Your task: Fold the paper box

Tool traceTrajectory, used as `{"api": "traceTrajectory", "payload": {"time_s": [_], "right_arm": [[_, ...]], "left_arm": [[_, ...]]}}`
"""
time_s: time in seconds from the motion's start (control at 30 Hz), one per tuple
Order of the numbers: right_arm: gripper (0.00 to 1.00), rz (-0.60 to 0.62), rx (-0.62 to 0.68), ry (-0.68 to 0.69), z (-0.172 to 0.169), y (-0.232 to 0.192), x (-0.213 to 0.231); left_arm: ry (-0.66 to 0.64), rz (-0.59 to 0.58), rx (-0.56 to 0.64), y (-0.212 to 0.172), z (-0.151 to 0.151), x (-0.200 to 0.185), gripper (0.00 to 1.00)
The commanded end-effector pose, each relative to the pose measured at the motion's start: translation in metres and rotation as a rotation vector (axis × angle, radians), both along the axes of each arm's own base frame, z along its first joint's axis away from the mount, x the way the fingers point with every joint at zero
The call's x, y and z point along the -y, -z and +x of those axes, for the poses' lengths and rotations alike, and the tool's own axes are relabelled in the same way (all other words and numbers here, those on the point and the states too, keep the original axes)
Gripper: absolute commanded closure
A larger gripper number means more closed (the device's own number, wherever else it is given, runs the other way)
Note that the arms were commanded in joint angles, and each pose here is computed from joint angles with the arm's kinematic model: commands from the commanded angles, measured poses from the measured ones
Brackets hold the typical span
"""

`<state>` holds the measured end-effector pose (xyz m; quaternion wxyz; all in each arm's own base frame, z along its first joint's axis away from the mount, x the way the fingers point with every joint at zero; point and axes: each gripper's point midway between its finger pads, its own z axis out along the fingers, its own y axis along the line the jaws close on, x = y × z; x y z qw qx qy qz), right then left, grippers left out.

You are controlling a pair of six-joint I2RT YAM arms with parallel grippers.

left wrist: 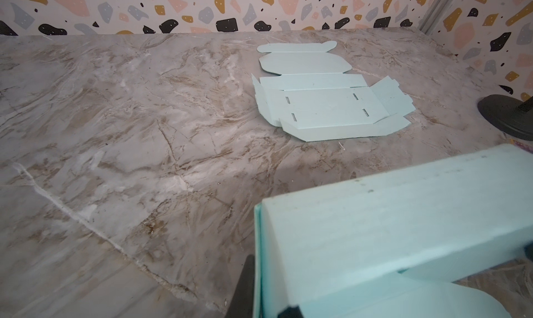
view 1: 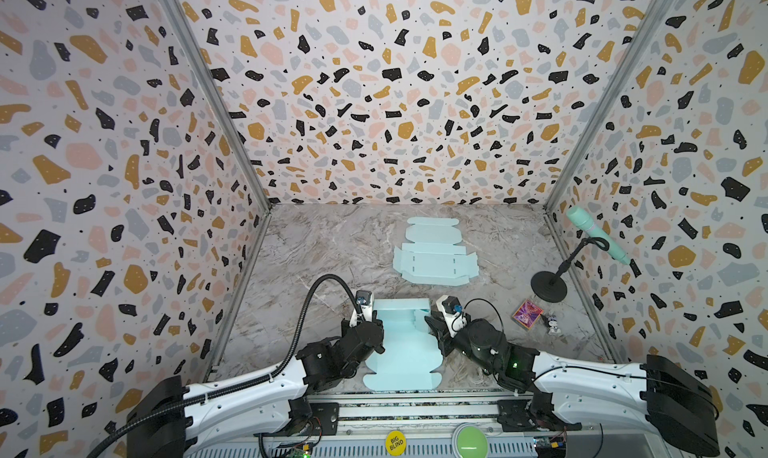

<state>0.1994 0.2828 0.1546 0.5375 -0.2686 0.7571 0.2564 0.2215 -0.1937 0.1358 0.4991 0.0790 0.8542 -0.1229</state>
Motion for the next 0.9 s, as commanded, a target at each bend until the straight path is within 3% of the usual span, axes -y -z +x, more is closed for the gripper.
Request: {"api": "traceTrajectory", "payload": {"time_s": [0.0, 0.37, 0.6, 0.87], "right_arm": [[0.83, 0.057, 0.008, 0.065, 0.012, -0.018, -0.005], [0.85, -0.025, 0.031, 0.180, 0.024, -0.013, -0.016], [0.78, -0.067, 0.021, 0.229, 0.031, -0.006, -0.019], [0.78, -0.087, 0.021, 0.290, 0.038, -0.001, -0.014]], "left_arm": [[0.083, -0.148, 0.024, -0.027, -0.003, 0.029, 1.00], [0.071, -0.188, 0.055, -0.034, -0.004, 0.024, 1.00], [0.074, -0.184, 0.069, -0.037, -0.002, 0.026, 1.00], [0.086, -0.181, 0.071, -0.035, -0.001, 0.030, 1.00]]}}
